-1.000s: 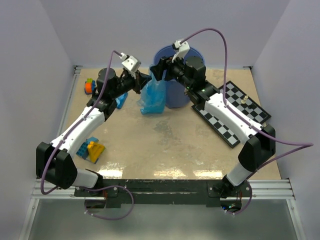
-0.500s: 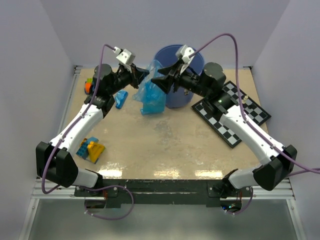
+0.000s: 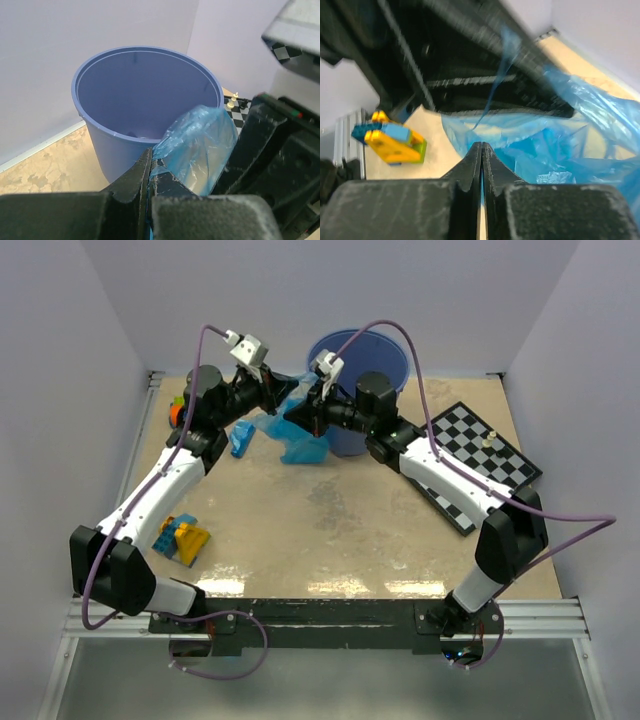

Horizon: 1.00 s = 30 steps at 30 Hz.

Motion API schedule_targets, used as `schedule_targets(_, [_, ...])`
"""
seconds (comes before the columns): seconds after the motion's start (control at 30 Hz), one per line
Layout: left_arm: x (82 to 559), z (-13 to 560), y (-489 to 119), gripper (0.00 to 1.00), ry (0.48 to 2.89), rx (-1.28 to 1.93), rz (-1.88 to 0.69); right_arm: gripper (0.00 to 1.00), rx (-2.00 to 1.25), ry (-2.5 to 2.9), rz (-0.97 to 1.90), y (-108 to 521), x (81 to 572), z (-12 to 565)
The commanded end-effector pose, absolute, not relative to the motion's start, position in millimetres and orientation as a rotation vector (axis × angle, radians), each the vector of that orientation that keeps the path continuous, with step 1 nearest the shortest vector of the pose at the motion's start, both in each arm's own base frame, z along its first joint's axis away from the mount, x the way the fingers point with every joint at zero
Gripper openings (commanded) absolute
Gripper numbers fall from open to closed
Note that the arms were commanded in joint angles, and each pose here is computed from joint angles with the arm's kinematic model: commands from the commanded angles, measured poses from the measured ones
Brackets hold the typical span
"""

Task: Put the trash bags into the trash bin

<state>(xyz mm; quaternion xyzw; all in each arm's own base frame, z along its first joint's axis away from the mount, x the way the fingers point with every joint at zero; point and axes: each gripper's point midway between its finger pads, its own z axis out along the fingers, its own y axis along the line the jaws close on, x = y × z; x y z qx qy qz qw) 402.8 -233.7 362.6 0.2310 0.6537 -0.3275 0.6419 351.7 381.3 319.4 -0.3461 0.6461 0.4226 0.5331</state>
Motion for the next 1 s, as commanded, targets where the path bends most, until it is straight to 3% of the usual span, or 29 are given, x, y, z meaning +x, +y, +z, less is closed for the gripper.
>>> schedule_targets(0.0, [394,390,-226,0.00,1.421,0.539,-0.720,0.00,-0.651,1.372,0.992,369,363,400])
schedule_targets(0.07, [393,388,-224,0.00,1.426,0.537,-0.716,0.00,-0.630,1.376,0.983,364,364,404])
schedule_targets(0.13, [395,387,-222,0.00,1.429,0.529,-0.707,0.28,-0.679,1.356,0.996,365,355,405])
schedule_targets(0.2, [397,386,-222,0.00,1.427,0.532,-0.693,0.49,-0.757,1.315,1.023,367,341,409])
schedule_targets(0.23, [397,386,-221,0.00,1.426,0.531,-0.689,0.54,-0.789,1.297,1.027,368,337,409])
schedule_targets(0.43, [397,390,-224,0.00,1.419,0.527,-0.711,0.64,-0.854,1.277,1.073,379,334,404])
schedule_targets(0.6, [394,395,-223,0.00,1.411,0.530,-0.710,0.60,-0.763,1.355,1.077,387,358,389])
schedule_targets(0.77, [389,398,-220,0.00,1.410,0.531,-0.698,0.46,-0.655,1.358,1.098,388,371,397])
schedule_targets(0.9, [386,397,-218,0.00,1.415,0.533,-0.694,0.22,-0.652,1.337,1.103,393,375,401])
schedule_targets(0.97, [384,398,-217,0.00,1.417,0.541,-0.685,0.03,-0.632,1.346,1.074,391,382,400])
